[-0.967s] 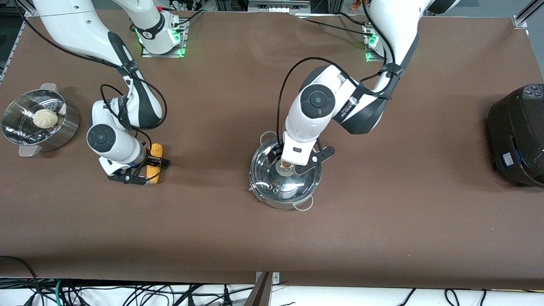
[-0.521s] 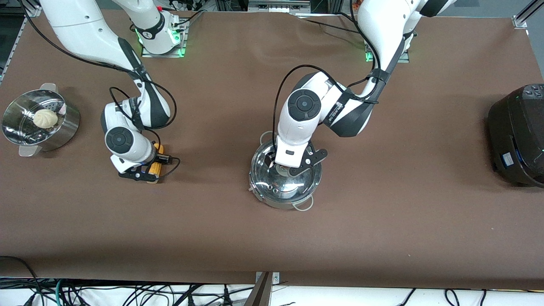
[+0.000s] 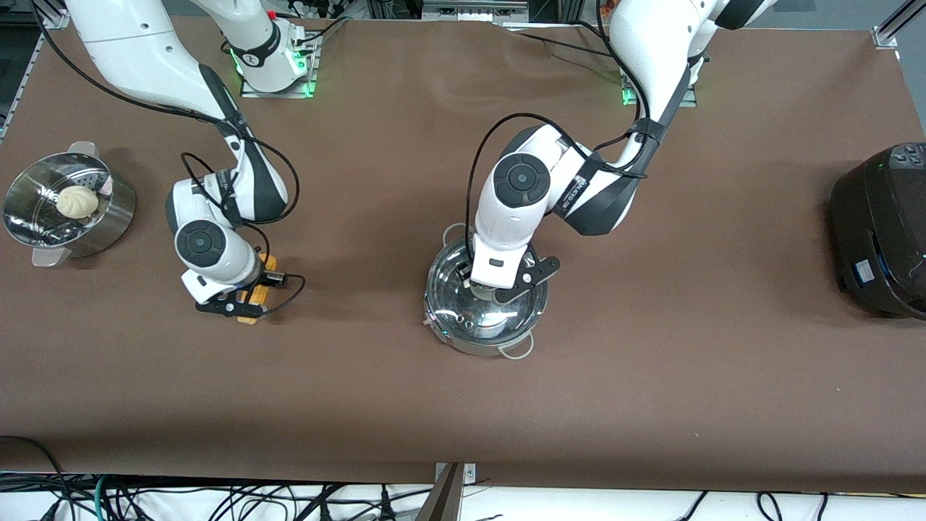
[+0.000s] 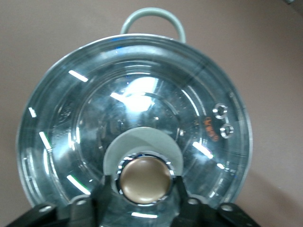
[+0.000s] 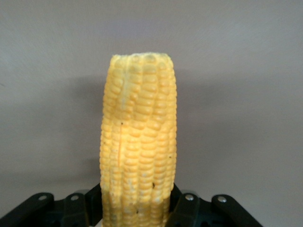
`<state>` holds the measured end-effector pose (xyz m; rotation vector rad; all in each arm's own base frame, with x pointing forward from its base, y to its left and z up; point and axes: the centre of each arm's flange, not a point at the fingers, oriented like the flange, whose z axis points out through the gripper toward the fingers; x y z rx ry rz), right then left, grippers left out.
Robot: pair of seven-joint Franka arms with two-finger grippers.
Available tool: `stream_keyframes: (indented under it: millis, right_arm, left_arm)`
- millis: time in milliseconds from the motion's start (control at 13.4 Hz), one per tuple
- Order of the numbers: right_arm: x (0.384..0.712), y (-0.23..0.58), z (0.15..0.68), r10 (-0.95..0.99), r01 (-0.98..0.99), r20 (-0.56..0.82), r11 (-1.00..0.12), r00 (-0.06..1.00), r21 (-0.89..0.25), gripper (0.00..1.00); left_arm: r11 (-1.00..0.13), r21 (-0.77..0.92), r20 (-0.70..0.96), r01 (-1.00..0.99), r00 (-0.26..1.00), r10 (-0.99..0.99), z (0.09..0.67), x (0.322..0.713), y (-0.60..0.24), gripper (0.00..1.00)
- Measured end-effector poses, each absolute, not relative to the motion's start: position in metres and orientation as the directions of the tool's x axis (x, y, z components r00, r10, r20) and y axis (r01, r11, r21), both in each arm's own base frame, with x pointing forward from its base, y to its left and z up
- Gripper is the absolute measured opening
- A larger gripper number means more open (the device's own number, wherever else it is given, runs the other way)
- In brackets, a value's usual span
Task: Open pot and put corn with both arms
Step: 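Grasp the lid knob with the left gripper while the right gripper grasps the corn, then lift the lid off with the left gripper while the right gripper carries the corn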
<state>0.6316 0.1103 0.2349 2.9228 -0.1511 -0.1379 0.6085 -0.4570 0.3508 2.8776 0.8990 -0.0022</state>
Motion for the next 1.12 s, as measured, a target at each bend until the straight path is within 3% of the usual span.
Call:
stream_keyframes:
  millis: [223, 372, 521, 744, 1116]
  right_arm:
    - [0.649, 0.149, 0.306, -0.098, -0.065, -0.115, -0.964, 0.989, 0.257, 0.4]
    - [0.652, 0.175, 0.34, -0.077, -0.044, -0.113, -0.963, 0.991, 0.266, 0.25]
    - [0.649, 0.206, 0.367, -0.042, -0.012, -0.106, -0.964, 0.993, 0.265, 0.03]
    - [0.637, 0.273, 0.411, -0.017, -0.004, -0.051, -0.972, 0.999, 0.233, 0.01]
    - [0.634, 0.321, 0.44, -0.219, -0.232, -0.115, -0.965, 0.969, -0.122, 0.01]
  left_arm:
    - [-0.815, 0.12, -0.039, 0.567, 0.823, 0.567, 0.349, 0.609, -0.457, 0.48]
    - [-0.815, 0.12, -0.039, 0.567, 0.823, 0.567, 0.349, 0.609, -0.457, 0.48]
    - [-0.815, 0.12, -0.039, 0.567, 0.823, 0.567, 0.35, 0.609, -0.457, 0.48]
    - [-0.815, 0.112, -0.042, 0.569, 0.822, 0.568, 0.36, 0.61, -0.455, 0.48]
    - [-0.81, 0.121, -0.028, 0.574, 0.817, 0.576, 0.435, 0.61, -0.442, 0.48]
